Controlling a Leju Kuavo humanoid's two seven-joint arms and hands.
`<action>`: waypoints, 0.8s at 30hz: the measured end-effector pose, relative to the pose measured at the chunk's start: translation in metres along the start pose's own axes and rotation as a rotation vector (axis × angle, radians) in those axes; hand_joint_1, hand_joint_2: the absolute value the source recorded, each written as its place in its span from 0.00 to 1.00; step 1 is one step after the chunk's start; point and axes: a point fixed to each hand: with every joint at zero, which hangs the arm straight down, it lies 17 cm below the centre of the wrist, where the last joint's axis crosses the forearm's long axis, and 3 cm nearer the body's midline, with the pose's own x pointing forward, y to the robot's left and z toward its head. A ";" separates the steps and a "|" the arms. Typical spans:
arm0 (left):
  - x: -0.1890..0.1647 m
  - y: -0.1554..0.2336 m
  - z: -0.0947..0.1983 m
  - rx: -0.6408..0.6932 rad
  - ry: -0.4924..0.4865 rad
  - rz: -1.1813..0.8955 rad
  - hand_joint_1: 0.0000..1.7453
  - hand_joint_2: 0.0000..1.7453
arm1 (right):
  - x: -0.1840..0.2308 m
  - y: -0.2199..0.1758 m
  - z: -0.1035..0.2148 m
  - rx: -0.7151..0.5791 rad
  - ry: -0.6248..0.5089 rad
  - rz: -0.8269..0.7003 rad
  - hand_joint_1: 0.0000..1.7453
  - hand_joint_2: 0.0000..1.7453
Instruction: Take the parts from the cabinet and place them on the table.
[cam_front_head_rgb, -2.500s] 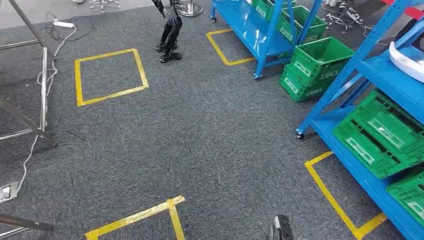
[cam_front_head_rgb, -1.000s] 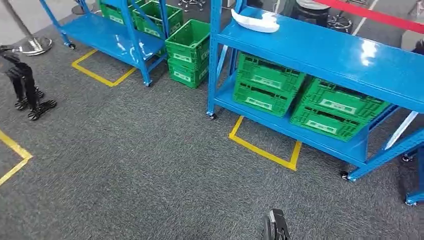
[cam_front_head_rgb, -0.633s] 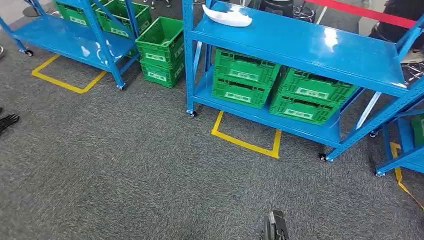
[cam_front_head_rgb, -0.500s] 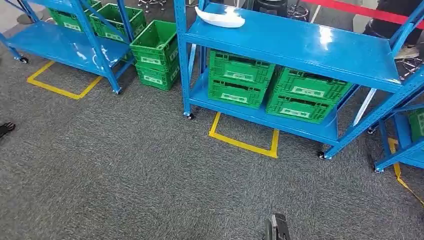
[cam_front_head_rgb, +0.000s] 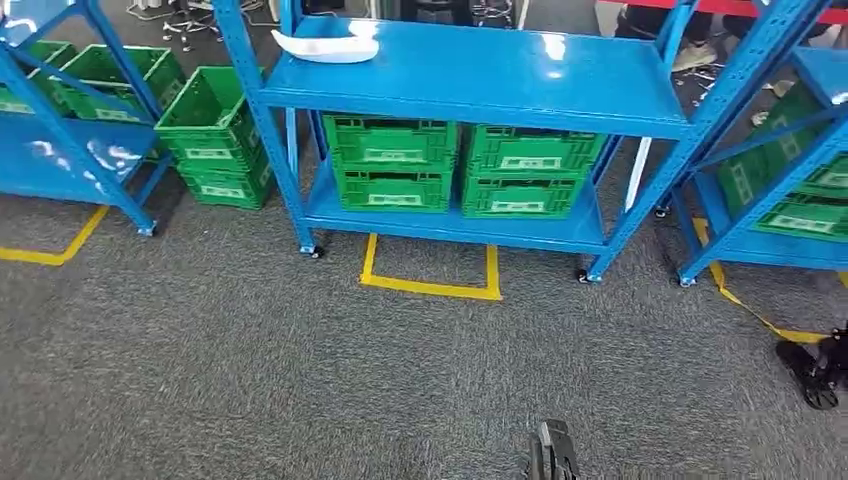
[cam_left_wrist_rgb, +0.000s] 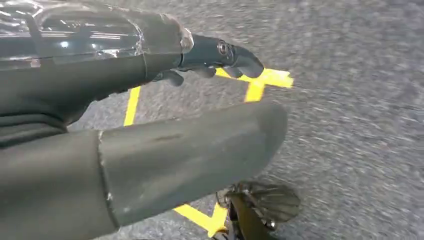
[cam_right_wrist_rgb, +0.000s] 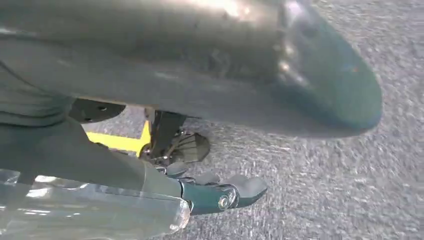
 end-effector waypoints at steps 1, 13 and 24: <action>0.000 0.000 0.000 0.000 0.002 0.000 0.00 0.00 | 0.002 0.001 0.000 0.001 -0.002 0.000 0.00 0.00; 0.001 0.003 0.000 0.005 -0.007 0.000 0.00 0.00 | 0.000 0.003 0.000 0.007 -0.002 0.015 0.00 0.00; 0.004 -0.001 0.000 -0.003 -0.015 0.000 0.00 0.00 | 0.010 0.000 -0.003 -0.001 -0.015 0.022 0.00 0.00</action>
